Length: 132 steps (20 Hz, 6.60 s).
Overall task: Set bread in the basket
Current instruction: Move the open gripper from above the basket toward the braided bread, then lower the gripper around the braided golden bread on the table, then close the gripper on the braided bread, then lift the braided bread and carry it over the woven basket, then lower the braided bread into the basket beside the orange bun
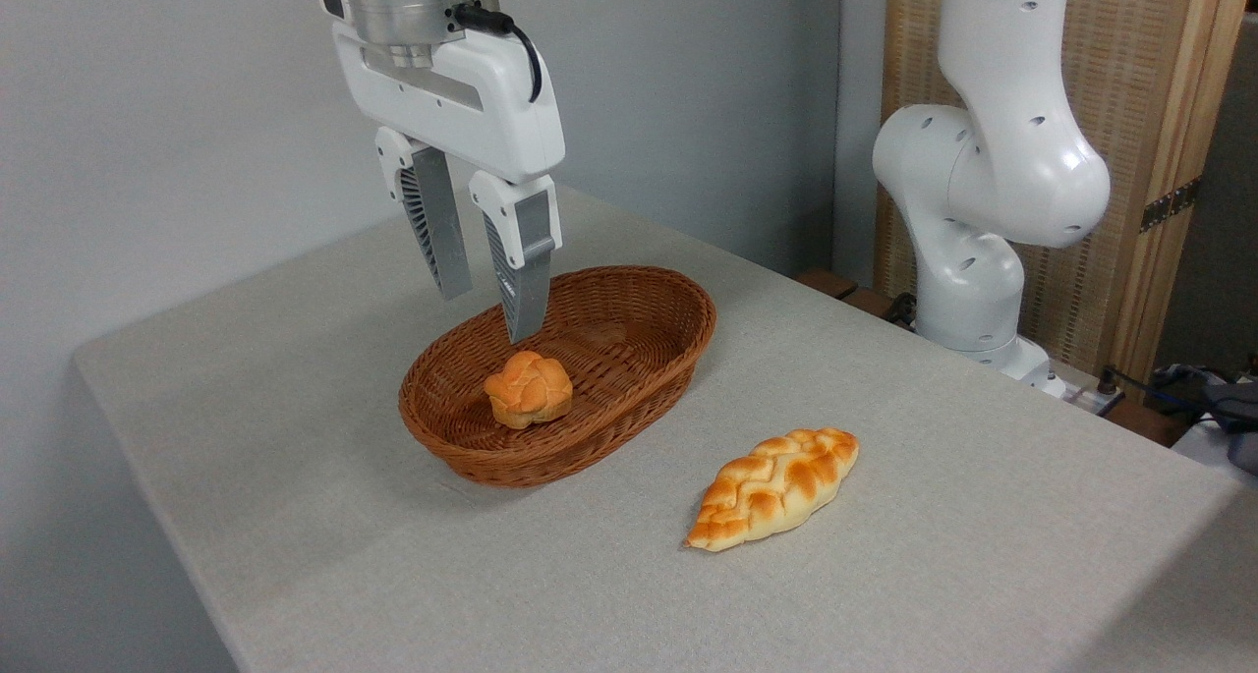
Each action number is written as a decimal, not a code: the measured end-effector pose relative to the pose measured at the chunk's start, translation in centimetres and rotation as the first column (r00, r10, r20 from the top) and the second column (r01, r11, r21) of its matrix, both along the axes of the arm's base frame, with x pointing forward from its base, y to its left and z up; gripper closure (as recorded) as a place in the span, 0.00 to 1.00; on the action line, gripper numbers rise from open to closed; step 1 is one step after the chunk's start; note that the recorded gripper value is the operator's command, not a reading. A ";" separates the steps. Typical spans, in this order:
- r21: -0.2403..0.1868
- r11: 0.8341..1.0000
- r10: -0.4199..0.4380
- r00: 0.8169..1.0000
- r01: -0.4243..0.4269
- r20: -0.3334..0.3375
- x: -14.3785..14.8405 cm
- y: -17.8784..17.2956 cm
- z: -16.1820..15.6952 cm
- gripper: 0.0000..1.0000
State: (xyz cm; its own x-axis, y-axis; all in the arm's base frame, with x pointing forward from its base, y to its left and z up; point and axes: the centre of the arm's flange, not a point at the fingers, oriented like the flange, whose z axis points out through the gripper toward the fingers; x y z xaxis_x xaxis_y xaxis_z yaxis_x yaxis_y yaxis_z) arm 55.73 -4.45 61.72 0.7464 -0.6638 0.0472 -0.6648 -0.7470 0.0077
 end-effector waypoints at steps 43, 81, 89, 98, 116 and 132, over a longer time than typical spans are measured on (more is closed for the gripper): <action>0.049 0.992 -0.106 0.982 0.115 -0.158 -13.5 9.7 -15.7 0.00; 0.117 0.978 -0.159 0.980 0.172 -0.117 -15.0 10.4 -22.4 0.52; 0.115 0.978 -0.160 0.981 0.172 -0.110 -14.8 10.3 -22.1 0.61; -0.182 0.983 -0.057 0.993 0.038 -0.101 -12.4 7.9 -7.0 0.60; -0.158 0.966 -0.231 0.957 0.205 -0.173 -8.2 -9.4 -14.8 0.09; -0.134 0.953 -0.293 0.941 0.272 -0.172 -8.7 -10.2 -15.3 0.00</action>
State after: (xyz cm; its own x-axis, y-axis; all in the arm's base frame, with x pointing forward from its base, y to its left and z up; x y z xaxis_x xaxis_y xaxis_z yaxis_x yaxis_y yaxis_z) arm 47.02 -14.62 46.39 0.5309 -0.8474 0.0070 -0.8271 -0.5164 0.2218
